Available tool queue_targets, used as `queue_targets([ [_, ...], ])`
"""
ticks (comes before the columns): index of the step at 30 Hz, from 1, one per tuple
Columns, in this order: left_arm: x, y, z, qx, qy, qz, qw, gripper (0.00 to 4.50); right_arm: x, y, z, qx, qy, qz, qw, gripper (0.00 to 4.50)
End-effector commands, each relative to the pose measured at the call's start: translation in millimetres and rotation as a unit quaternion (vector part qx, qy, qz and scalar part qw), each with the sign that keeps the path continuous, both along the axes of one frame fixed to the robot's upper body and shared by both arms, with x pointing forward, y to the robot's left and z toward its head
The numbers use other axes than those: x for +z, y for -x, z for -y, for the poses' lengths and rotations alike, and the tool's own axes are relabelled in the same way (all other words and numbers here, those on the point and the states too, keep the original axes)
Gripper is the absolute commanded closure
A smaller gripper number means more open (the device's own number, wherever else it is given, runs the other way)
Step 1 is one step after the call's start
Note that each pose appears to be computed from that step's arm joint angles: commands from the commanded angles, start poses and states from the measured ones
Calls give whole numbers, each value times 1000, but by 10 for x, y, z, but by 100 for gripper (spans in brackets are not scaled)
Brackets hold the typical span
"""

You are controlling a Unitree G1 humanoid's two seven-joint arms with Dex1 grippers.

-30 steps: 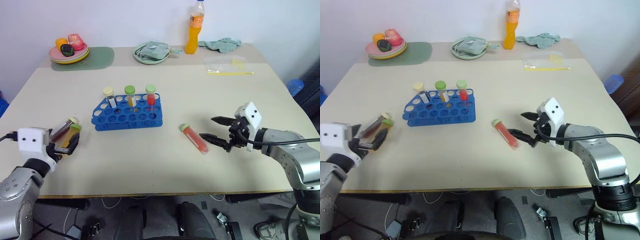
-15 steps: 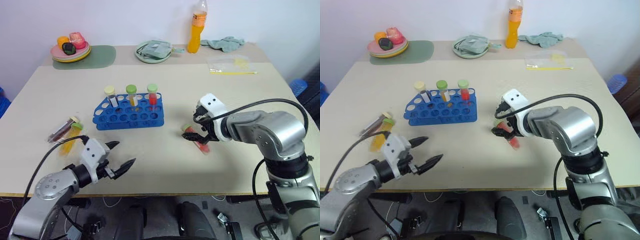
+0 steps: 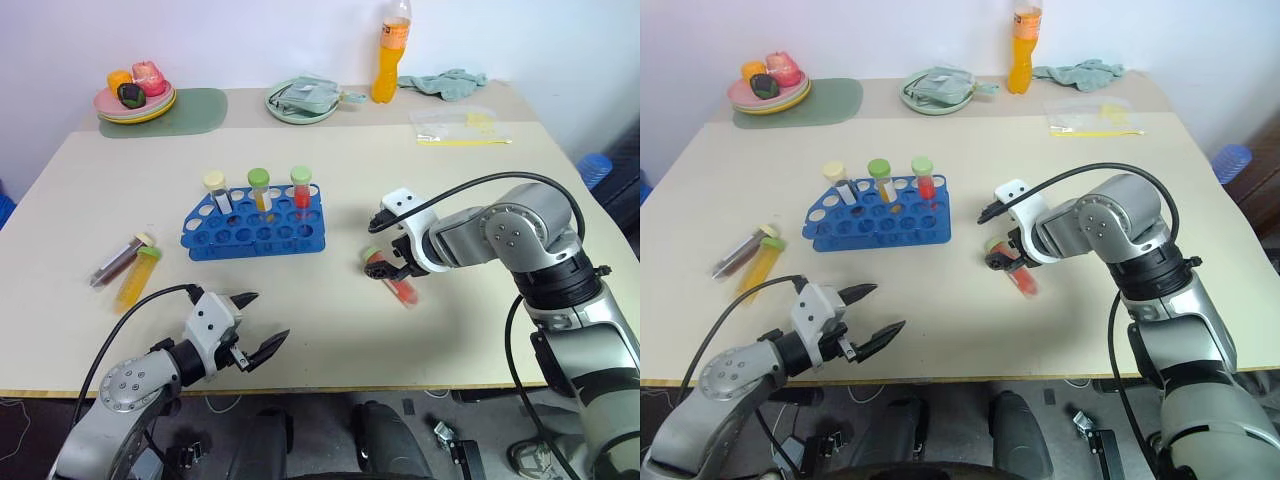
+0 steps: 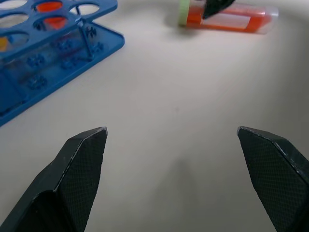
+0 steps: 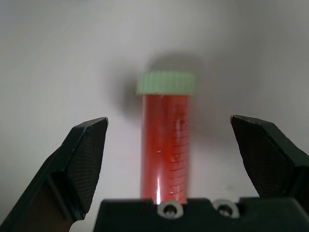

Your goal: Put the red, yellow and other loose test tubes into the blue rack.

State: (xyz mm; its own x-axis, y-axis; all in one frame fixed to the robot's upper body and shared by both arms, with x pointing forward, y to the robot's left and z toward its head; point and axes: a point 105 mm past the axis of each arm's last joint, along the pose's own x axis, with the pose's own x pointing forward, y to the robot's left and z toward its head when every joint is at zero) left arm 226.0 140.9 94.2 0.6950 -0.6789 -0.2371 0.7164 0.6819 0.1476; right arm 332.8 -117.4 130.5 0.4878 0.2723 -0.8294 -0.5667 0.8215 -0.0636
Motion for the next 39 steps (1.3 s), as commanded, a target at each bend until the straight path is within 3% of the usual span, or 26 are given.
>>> queue_targets([
  [1,95,20,66,-9,8,26,1000,2,107,-18,-66,1,5,13,1000,25],
  [3,91,26,78,-9,9,26,1000,0,68,-25,-53,-11,13,10,1000,86],
  [8,93,28,80,-8,11,28,1000,0,109,-4,-123,-12,9,18,1000,342],
  [9,90,28,78,-8,10,27,1000,0,134,5,-141,-9,4,18,1000,374],
  [13,84,21,57,-6,7,28,1000,0,222,99,-240,19,-33,15,999,377],
  [15,93,-6,5,9,5,32,999,0,497,217,-502,86,-120,82,986,377],
  [16,100,-20,-34,19,6,34,999,0,673,249,-596,111,-162,140,970,377],
  [19,121,-91,-229,76,20,44,996,0,1135,370,-769,216,-281,314,881,377],
  [22,138,-226,-522,166,41,65,983,0,1150,266,-864,213,-371,376,822,377],
  [25,183,-322,-696,222,48,93,970,0,1038,101,-1065,206,-382,435,789,377],
  [30,261,-359,-669,220,52,112,968,0,667,-149,-1352,169,-379,457,787,377],
  [39,280,-239,-521,184,69,100,975,0,514,-295,-1362,141,-380,469,785,377],
])
